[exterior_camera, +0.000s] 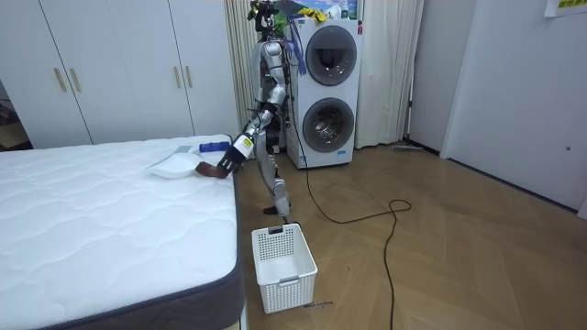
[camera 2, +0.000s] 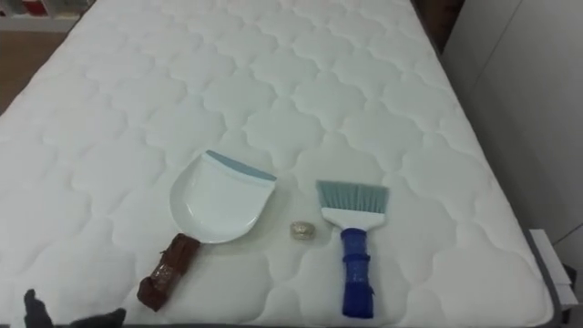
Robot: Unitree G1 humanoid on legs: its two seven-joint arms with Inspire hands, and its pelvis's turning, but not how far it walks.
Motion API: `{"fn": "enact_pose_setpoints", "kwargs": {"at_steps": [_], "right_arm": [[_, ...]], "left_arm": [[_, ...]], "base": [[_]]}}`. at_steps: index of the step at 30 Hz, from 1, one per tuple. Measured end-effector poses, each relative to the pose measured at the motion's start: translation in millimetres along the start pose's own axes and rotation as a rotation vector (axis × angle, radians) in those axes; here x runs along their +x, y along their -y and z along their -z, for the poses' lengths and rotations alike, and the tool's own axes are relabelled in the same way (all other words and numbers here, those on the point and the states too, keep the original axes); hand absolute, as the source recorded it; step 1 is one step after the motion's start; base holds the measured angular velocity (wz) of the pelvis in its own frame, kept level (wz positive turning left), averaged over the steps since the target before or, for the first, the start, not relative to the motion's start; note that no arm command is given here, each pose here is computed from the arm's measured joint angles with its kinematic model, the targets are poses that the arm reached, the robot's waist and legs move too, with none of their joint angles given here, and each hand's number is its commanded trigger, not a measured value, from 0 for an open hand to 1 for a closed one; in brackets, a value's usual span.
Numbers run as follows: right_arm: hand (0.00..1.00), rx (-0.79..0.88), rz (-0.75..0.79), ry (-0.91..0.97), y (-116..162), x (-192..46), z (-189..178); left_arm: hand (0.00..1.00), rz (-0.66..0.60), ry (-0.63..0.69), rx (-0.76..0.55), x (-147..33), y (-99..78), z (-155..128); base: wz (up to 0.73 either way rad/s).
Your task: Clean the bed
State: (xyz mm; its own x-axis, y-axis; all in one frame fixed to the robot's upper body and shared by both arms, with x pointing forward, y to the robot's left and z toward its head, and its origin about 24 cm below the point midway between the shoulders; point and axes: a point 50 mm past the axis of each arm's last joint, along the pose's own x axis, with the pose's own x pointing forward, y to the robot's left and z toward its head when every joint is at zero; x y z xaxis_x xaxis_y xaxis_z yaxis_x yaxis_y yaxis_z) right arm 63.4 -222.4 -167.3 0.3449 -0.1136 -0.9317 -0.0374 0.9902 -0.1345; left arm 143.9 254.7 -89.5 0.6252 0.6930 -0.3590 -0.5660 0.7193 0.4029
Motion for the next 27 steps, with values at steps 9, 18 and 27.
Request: {"fn": "enact_pose_setpoints", "kwargs": {"at_steps": [9,18,27], "right_arm": [[0.0,0.003,-0.009,0.006,0.4,-0.3,-0.4],[0.0,0.001,-0.032,0.014,0.1,0.1,-3.1],[0.0,0.004,-0.027,0.019,1.4,0.2,-4.3]], "left_arm": [[0.0,0.04,0.141,-0.076,-1.5,10.4,-32.4],[0.0,0.101,0.181,-0.073,-5.6,22.7,-40.9],[0.0,0.17,0.185,-0.051,-11.2,32.5,-39.3]], "base": [[0.0],[-0.02],[-0.01]]}}
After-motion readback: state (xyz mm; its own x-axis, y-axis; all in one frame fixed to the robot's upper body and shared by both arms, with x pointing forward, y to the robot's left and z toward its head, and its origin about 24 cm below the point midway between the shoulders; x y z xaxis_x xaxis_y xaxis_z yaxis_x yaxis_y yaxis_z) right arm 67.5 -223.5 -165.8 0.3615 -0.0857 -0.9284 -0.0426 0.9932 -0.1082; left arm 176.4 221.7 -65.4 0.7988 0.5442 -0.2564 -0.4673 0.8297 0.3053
